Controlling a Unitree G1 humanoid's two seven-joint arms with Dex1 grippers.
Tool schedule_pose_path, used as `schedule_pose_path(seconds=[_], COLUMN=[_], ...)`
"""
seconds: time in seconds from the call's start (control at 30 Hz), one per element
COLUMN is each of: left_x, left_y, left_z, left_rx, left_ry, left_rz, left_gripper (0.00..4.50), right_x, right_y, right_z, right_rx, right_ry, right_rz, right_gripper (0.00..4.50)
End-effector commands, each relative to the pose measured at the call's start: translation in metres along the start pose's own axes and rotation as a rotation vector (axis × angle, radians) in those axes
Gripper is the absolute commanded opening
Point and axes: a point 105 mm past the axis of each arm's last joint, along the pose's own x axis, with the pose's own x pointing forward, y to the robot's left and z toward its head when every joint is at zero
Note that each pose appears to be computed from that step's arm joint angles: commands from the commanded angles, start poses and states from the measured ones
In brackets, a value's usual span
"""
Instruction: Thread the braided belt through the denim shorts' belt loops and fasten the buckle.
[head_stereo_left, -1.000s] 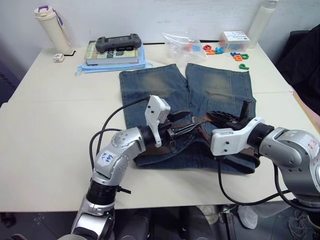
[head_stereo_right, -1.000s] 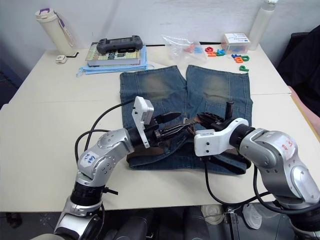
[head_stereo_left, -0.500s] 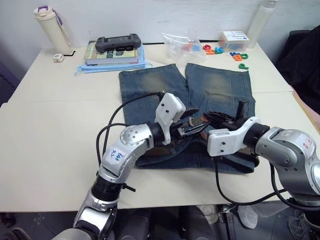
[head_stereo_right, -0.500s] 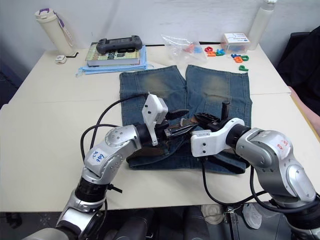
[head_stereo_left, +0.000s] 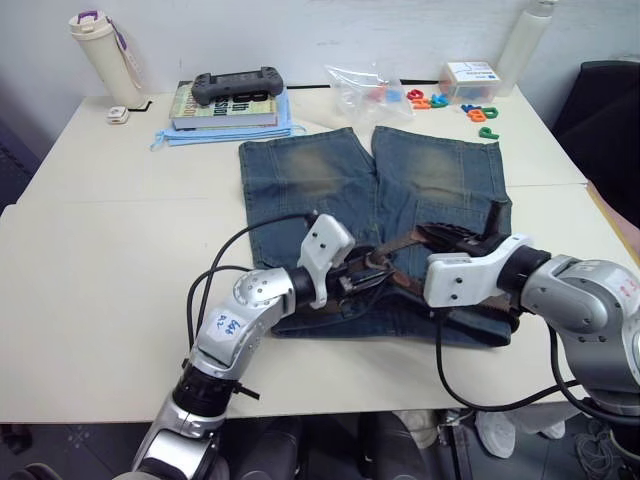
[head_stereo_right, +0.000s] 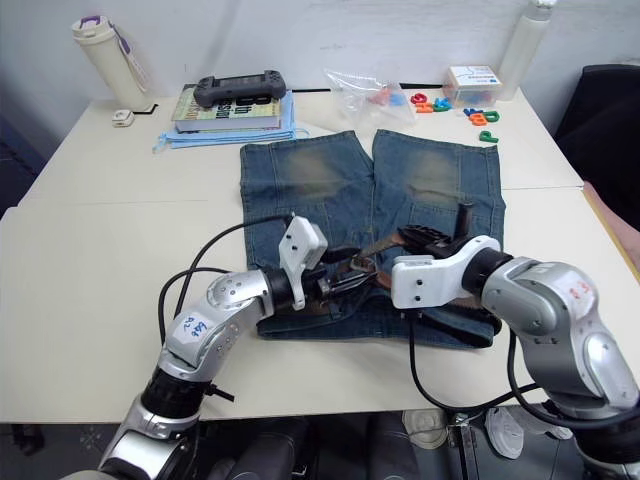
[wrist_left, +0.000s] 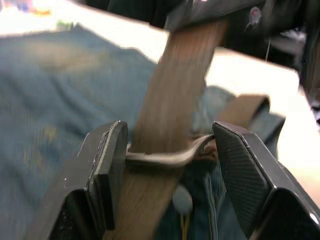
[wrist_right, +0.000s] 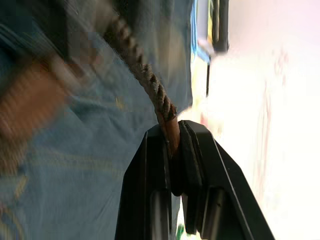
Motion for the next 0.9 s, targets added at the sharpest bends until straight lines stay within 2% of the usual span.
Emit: schedule_pose_path(seconds=[0.03, 0.13, 0.27, 0.37, 0.5, 0.7, 0.77, 0.9], left_x=[-0.017, -0.034, -0.057, -0.059, -0.055, -0.054, -0.062, -0.073], left_y=[-0.002, 0.004, 0.011, 0.013, 0.013, 0.016, 0.017, 0.018], left_z=[0.021, 0.019, -0.011, -0.022, -0.022, -0.052, -0.069, -0.088], left_rx=[-0.007, -0.014, 0.012, 0.014, 0.011, 0.050, 0.042, 0.038], left_ry=[-0.098, -0.103, 0.016, 0.044, 0.030, 0.175, 0.252, 0.335], left_rz=[-0.015, -0.011, 0.000, 0.020, 0.028, 0.032, 0.035, 0.031], left_gripper=[3.01, 3.01, 3.01, 3.01, 3.01, 3.01, 3.01, 3.01], right_x=[-0.011, -0.012, -0.012, -0.014, -0.017, -0.027, -0.035, -0.045], right_y=[-0.013, -0.010, -0.008, -0.013, -0.023, -0.042, -0.055, -0.069], right_z=[0.003, 0.002, -0.006, -0.009, -0.009, -0.012, -0.018, -0.024], right_rx=[-0.024, -0.014, -0.009, 0.003, 0.021, 0.038, 0.049, 0.047], right_ry=[0.003, 0.006, 0.040, 0.047, 0.031, 0.024, 0.037, 0.054], right_rz=[-0.065, -0.063, -0.063, -0.084, -0.118, -0.158, -0.187, -0.213], right_gripper=[0.00, 0.00, 0.00, 0.00, 0.00, 0.00, 0.00, 0.00])
